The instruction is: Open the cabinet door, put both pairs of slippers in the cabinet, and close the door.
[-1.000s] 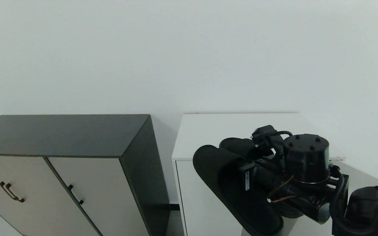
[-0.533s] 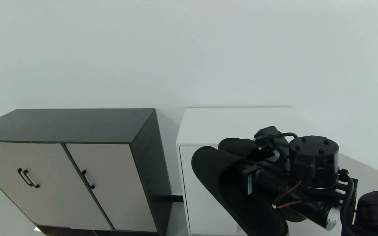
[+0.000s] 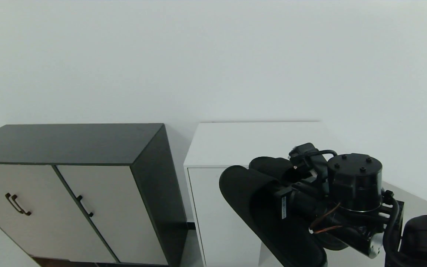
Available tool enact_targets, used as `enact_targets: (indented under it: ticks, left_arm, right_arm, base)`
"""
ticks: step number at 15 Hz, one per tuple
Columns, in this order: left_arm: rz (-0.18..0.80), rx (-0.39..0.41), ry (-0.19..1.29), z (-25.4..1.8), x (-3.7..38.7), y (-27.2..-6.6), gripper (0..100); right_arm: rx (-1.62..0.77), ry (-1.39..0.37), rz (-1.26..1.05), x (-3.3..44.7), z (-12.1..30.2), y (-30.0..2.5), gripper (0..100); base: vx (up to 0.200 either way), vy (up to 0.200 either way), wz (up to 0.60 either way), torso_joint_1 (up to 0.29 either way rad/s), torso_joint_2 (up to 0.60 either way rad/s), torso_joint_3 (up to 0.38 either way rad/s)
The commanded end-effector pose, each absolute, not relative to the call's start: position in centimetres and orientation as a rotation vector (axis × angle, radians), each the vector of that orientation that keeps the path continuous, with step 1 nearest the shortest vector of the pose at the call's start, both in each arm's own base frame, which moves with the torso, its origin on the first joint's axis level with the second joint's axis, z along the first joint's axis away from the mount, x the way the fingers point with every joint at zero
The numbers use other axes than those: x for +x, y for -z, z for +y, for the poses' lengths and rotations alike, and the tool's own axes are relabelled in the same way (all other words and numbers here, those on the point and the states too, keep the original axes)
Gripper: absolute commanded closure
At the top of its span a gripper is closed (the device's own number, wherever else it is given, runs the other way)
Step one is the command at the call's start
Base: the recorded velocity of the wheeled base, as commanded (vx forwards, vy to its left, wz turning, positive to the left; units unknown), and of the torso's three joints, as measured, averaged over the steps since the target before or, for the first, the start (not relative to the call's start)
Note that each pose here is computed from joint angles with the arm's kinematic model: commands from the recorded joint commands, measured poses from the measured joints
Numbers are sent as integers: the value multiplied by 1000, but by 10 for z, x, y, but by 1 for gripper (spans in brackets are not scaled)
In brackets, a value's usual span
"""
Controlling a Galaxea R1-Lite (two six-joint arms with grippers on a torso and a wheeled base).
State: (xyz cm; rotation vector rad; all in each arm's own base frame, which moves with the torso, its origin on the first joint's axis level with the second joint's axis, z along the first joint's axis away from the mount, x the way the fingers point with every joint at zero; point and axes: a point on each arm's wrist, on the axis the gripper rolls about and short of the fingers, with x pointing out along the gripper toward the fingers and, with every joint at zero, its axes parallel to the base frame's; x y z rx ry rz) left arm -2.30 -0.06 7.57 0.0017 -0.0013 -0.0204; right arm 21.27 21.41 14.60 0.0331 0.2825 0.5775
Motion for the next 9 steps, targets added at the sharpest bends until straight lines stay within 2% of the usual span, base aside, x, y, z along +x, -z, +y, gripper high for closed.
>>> enact_targets:
  ticks: [1, 9]
  left_arm:
    - [0, 2, 20, -1, -23, -76, 100]
    - [0, 2, 20, -1, -23, -76, 100]
  right_arm:
    - [32, -577, 289, 214, 214, -144, 100]
    - [45, -574, 270, 212, 211, -142, 100]
  base:
    - [0, -200, 0, 7, 2, 12]
    - [0, -200, 0, 4, 2, 5]
